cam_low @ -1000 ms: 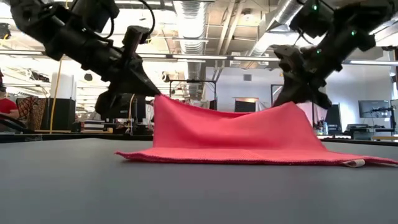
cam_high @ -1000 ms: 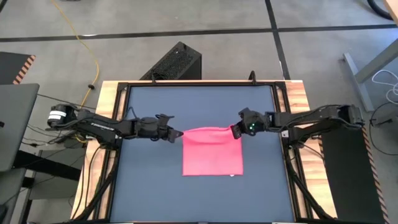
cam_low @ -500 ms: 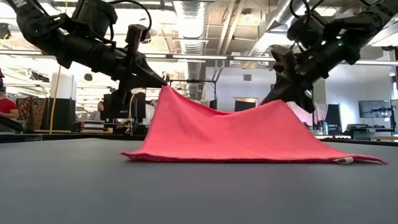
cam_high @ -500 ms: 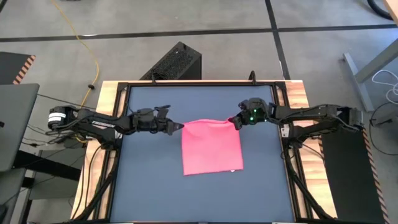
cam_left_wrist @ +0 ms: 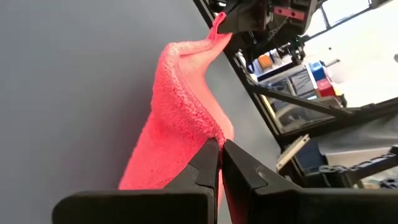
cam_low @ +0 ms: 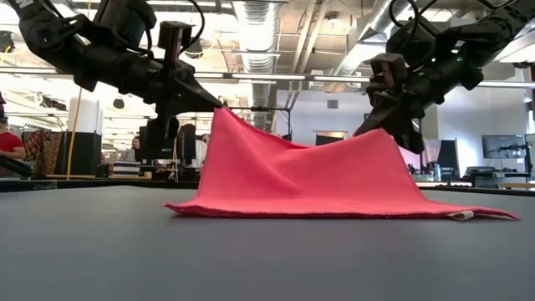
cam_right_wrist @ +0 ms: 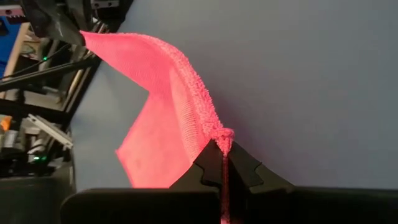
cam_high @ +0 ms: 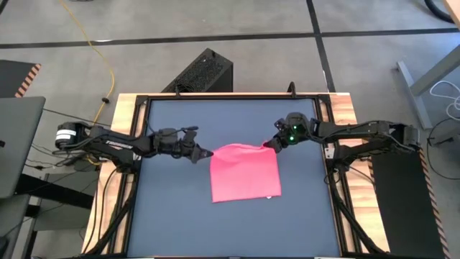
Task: Roll towel
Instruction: Fold the pink towel
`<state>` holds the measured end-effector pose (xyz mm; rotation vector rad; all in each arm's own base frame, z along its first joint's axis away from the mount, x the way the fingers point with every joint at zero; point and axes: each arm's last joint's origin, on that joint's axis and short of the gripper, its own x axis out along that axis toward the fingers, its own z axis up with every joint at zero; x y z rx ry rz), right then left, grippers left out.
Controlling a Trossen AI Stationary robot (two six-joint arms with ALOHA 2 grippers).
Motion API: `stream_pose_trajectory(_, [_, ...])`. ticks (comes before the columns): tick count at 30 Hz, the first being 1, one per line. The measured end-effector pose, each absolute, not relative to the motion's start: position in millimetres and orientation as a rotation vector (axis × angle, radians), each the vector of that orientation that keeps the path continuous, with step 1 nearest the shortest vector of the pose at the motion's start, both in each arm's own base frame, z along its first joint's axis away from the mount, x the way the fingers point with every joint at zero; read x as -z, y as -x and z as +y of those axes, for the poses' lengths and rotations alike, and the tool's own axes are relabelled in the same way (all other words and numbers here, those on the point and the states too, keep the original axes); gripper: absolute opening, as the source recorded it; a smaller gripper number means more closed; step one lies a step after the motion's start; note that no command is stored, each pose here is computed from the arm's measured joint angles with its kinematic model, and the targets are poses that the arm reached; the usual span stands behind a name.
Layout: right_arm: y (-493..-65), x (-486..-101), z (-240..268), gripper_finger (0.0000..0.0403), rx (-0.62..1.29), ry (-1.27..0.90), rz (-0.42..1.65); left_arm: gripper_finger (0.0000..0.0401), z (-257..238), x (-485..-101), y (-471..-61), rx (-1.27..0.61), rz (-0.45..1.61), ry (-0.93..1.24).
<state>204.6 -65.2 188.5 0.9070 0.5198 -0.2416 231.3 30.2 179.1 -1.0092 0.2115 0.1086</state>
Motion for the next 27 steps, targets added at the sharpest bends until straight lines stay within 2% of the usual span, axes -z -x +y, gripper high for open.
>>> stream_pose_trajectory(27, [-205,-192,-61,0.0022,0.231,-0.936,0.511,0.0,-14,-174,-232,0.018,0.355,1.062])
